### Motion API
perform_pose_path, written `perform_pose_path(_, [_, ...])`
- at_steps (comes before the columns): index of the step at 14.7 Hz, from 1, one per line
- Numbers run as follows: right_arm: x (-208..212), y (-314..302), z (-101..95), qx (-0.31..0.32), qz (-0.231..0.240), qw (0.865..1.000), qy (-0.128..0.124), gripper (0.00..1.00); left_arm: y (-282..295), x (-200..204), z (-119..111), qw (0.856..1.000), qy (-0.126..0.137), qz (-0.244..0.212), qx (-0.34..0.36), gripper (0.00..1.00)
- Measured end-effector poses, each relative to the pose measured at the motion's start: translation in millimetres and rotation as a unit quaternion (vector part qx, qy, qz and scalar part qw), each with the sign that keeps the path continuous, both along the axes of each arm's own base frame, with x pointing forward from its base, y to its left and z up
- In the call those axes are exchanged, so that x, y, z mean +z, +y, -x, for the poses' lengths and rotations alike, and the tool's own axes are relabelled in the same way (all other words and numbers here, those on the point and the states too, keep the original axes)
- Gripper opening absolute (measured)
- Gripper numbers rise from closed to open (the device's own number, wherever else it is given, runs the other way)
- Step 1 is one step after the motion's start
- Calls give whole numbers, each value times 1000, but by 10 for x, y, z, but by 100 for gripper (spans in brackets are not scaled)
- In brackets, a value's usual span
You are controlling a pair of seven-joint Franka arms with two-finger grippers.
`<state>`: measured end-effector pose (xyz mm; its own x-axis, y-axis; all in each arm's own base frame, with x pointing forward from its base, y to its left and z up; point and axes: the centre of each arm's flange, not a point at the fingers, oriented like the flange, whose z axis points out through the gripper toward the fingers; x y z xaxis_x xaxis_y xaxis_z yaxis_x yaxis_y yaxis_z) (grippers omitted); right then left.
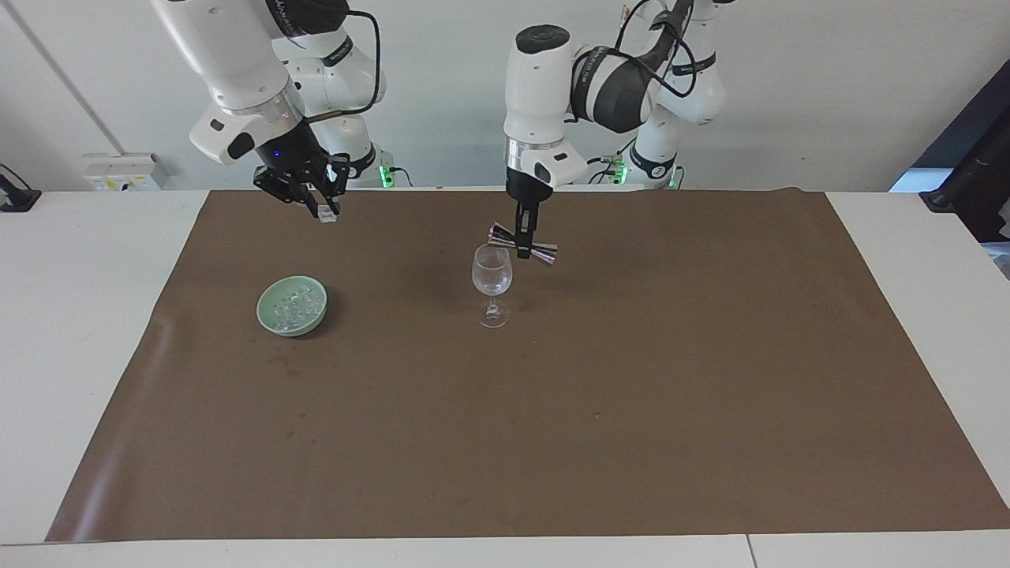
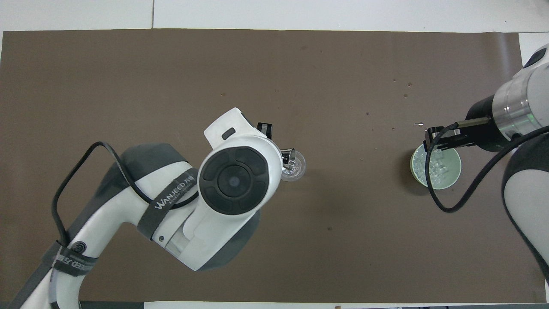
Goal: Pour wine and add ice with both arms
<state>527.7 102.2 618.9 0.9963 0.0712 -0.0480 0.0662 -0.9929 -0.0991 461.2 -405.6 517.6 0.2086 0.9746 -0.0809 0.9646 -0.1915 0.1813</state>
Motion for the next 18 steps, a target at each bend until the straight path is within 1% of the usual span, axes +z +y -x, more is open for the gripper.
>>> perform_pose_path(2, [12,166,13,-11,0,1000,-6,28,316,17,-261,999,30,44,8,21])
perform_pose_path(4, [38,434,34,-30,-17,999,-15,28,718,16,-549,994,51,92,13,21])
perform_pose_path(5, [55,631,58,-43,-24,999,-23,28,952,17,-696,990,60,123,22,21])
perform_pose_path(7, [65,1111,151,-61,-34,997,-39,28,1496,-8,-974,976,77,196,45,21])
perform_pose_path(9, [19,1585,277,-60,-45,996,-46,28,2085,-79,-1170,961,83,258,63,21])
perform_pose_path(11, [-116,1985,366,-64,-52,996,-46,28,2636,-235,-1239,945,76,309,72,21])
perform_pose_path(12, [-217,2128,371,-65,-49,996,-46,28,2913,-345,-1244,935,70,339,75,21])
perform_pose_path(14, [-495,2286,297,-61,-38,996,-48,28,3439,-614,-1214,911,69,396,90,21])
perform_pose_path(16, [-817,2306,189,-63,-35,997,-43,28,3888,-899,-1183,891,73,434,108,21])
perform_pose_path(18, [-1055,2281,138,-67,-32,997,-37,28,4237,-1160,-1189,869,74,474,121,21])
